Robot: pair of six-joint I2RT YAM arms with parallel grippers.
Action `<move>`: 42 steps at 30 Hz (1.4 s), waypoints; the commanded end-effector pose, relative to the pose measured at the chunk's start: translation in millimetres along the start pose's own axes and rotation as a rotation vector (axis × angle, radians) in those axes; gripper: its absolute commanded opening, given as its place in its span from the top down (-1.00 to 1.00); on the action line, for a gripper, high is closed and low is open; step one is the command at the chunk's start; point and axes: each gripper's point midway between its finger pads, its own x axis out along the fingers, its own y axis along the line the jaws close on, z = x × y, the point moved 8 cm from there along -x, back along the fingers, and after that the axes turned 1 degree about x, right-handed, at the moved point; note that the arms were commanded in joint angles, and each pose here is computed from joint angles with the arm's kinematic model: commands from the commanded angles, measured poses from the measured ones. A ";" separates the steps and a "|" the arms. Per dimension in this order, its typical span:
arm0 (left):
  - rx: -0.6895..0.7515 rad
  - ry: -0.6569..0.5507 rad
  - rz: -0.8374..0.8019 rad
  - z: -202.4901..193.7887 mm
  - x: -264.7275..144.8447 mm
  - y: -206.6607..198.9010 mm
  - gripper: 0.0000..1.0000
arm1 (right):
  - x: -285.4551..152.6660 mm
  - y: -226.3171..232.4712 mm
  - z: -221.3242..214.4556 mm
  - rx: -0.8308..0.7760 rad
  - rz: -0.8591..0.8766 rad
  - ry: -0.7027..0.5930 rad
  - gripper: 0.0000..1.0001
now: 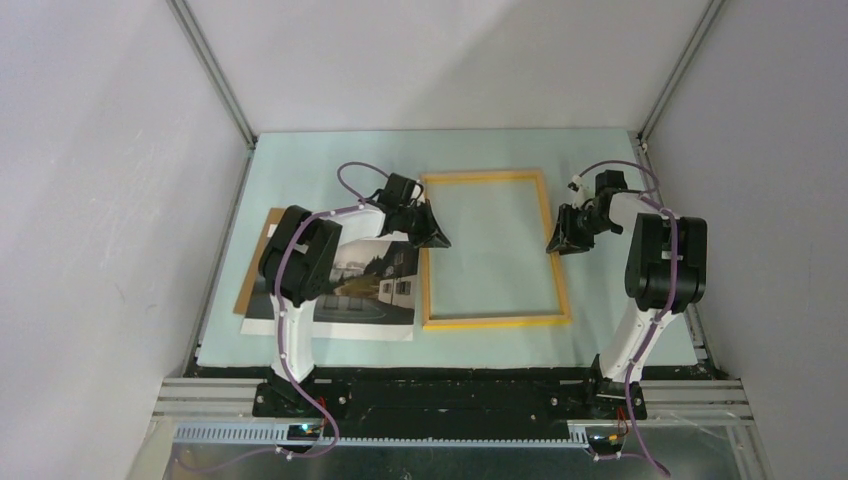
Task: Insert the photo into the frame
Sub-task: Place the photo frame item in the photo frame.
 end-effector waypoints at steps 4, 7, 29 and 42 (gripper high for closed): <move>0.037 0.073 0.005 -15.5 -9.6 -2.3 1.00 | 16.8 15.6 -18.0 0.009 0.057 0.089 0.15; 0.031 0.085 0.009 -16.8 -9.6 -1.8 1.00 | 17.3 15.3 -18.4 0.008 0.057 0.091 0.11; 0.046 0.120 0.125 -20.5 -11.8 13.0 1.00 | 2.0 20.8 -8.9 -0.022 0.026 0.021 -0.08; 0.060 0.109 0.136 -18.4 -8.6 10.6 1.00 | -17.4 26.2 17.4 -0.071 -0.028 -0.116 -0.21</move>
